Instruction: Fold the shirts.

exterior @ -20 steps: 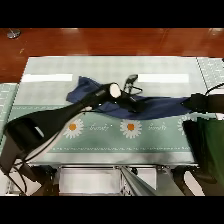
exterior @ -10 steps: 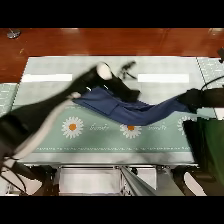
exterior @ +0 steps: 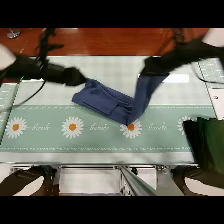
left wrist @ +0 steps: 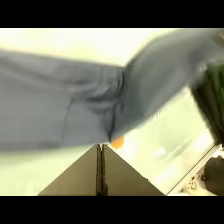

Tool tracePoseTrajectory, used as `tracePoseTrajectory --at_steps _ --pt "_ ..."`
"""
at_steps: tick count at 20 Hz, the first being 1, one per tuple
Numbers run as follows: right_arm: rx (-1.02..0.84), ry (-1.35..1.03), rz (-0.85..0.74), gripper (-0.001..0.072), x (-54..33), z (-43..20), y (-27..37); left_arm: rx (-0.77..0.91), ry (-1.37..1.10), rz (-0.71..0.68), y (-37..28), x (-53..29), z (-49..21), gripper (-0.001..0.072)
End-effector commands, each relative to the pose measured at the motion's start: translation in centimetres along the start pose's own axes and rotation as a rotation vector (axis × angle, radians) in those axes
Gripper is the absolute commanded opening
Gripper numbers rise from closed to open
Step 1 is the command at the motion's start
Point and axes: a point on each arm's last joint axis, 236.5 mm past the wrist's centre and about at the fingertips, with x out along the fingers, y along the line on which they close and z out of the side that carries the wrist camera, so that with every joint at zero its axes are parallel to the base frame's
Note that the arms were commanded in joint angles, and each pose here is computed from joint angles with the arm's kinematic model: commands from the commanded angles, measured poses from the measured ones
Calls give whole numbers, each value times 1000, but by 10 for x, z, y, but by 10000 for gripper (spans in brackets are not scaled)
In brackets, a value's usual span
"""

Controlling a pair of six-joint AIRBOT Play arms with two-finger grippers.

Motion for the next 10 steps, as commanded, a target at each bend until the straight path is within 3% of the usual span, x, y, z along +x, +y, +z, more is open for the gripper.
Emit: tracePoseTrajectory --at_steps 1,6,10 --pt "-52 40 60 25 80 26 45 -60 -104 45 11 -26 -56 20" --pt "-12 70 165 25 173 33 82 -164 -64 57 28 -12 -111 20" --pt "70 119 238 25 216 18 87 -183 -88 75 39 -6 -106 20"
